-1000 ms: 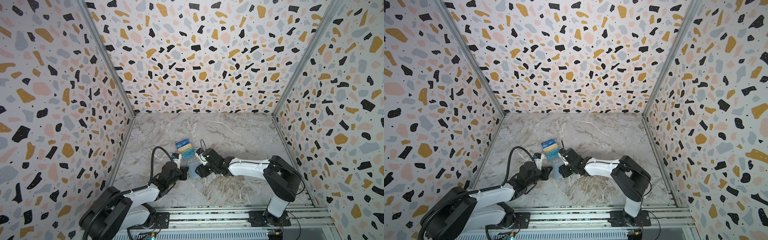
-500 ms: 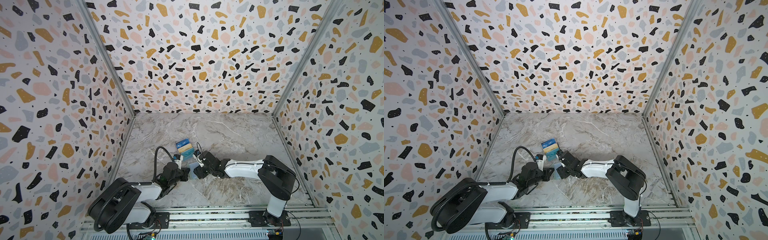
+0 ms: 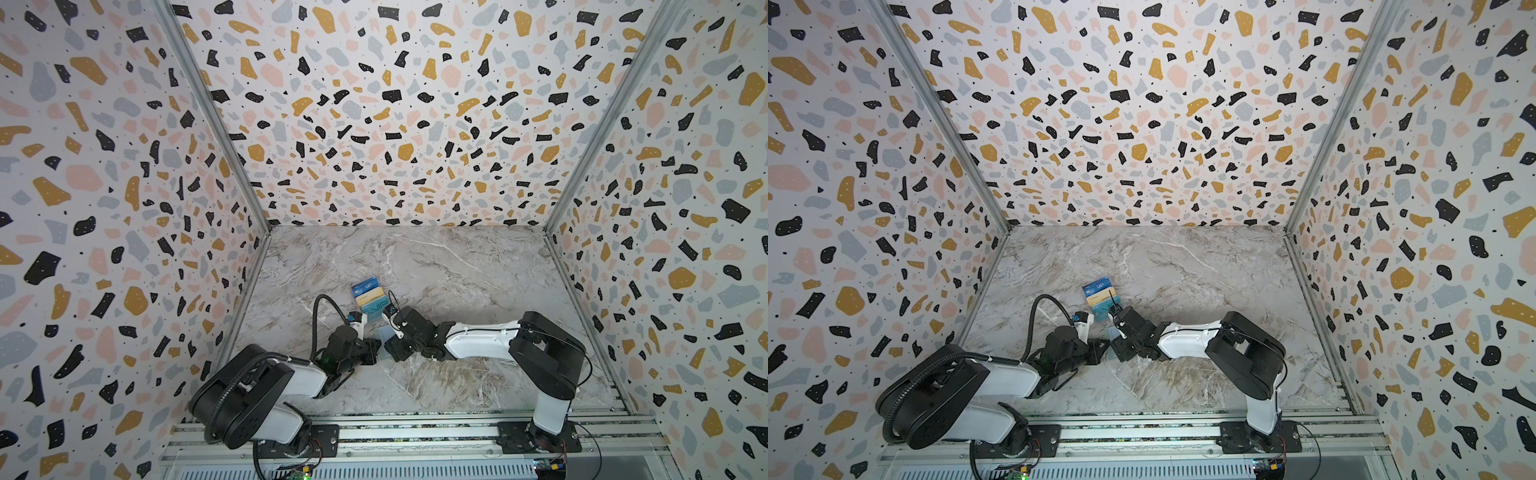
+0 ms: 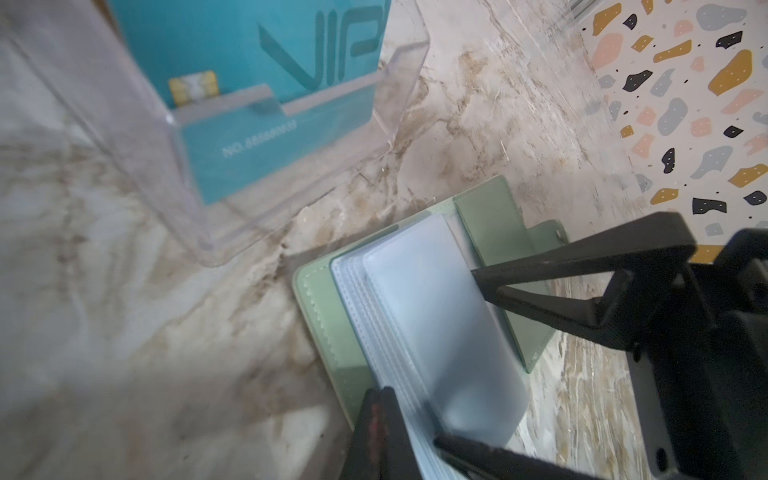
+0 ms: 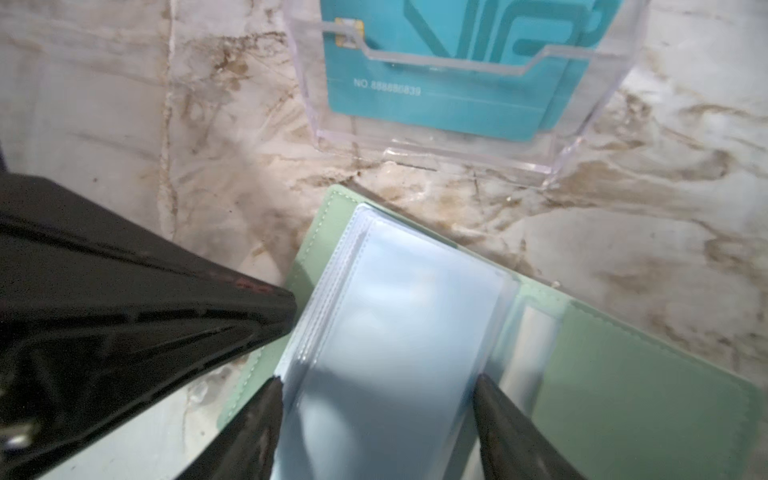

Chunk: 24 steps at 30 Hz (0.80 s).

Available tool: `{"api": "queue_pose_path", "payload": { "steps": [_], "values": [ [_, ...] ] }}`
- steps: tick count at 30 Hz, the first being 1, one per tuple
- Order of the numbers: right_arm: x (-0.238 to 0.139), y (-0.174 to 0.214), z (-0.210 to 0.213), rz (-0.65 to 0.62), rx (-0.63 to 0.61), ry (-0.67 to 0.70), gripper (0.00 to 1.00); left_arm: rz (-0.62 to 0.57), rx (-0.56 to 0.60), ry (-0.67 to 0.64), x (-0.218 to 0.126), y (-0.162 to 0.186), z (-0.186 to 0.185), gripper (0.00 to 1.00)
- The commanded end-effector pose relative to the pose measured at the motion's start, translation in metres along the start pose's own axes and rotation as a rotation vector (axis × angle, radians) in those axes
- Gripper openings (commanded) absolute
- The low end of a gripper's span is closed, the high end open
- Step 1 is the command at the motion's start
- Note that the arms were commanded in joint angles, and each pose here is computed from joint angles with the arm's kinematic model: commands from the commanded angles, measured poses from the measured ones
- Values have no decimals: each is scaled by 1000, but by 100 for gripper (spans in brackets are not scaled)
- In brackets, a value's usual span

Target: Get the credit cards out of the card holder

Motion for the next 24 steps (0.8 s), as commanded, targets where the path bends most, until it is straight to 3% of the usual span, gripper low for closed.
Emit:
{"api": "queue_pose_path", "payload": {
  "steps": [1,12,24],
  "values": [
    [1,2,-3,10,9,36,68,-3,-3,6,2,0,-1,0],
    [-8,5,-9,-1,54,27,54,21,-14,-4,6,7,3,0],
    [-26,-2,-38,-23,89,100,59,43,2,-15,8,8,4,0]
  ]
}}
Point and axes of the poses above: each gripper's point midway between its finger pads, its own x axis out along the fingers, its own z axis along the line the jaws close on, y = z × x, the point moved 4 cm from there along -x, back along the fingers, and after that the axes turned 9 degrees about x, right-handed, at the moved point
